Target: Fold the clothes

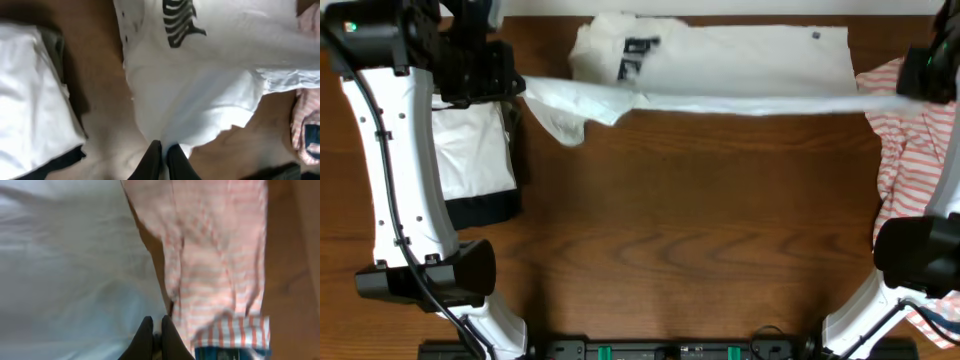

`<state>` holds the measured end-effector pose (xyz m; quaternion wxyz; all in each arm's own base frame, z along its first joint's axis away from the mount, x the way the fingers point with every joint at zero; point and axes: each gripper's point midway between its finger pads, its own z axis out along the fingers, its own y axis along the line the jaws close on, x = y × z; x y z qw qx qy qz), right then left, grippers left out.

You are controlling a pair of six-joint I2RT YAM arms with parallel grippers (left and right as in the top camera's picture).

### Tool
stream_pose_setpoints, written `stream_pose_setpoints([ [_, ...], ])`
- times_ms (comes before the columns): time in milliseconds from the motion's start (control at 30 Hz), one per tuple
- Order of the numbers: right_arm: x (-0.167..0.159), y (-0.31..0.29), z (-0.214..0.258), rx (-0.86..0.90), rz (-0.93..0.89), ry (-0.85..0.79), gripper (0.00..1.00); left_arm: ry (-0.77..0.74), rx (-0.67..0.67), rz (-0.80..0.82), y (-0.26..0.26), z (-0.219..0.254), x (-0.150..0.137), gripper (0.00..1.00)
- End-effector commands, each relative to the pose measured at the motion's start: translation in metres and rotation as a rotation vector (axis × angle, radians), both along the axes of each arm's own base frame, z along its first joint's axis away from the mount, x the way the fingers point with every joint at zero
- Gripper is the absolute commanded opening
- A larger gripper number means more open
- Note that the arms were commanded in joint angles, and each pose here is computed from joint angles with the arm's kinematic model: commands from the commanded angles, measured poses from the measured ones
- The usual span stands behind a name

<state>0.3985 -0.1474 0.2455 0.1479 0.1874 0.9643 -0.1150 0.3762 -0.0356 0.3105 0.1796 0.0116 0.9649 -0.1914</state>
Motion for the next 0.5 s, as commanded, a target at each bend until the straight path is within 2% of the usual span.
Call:
stream_pose_setpoints([
  [0,-0.029,-0.012,-0.038,0.006,-0.030,0.166,0.01,0.092,0.035,-0.016,0.005,-0.011,-0.026,0.06],
  [133,-0.053,-0.006,-0.072,0.065,-0.040,0.294,0.01,0.120,0.033,-0.017,0.004,-0.018,-0.028,0.06],
  [267,-0.061,0.008,-0.091,0.148,-0.030,0.333,0.01,0.149,0.030,-0.018,0.004,-0.025,-0.031,0.06],
  [467,-0.072,0.018,-0.117,0.199,-0.027,0.391,0.01,0.275,0.024,-0.069,-0.008,-0.059,-0.045,0.06],
])
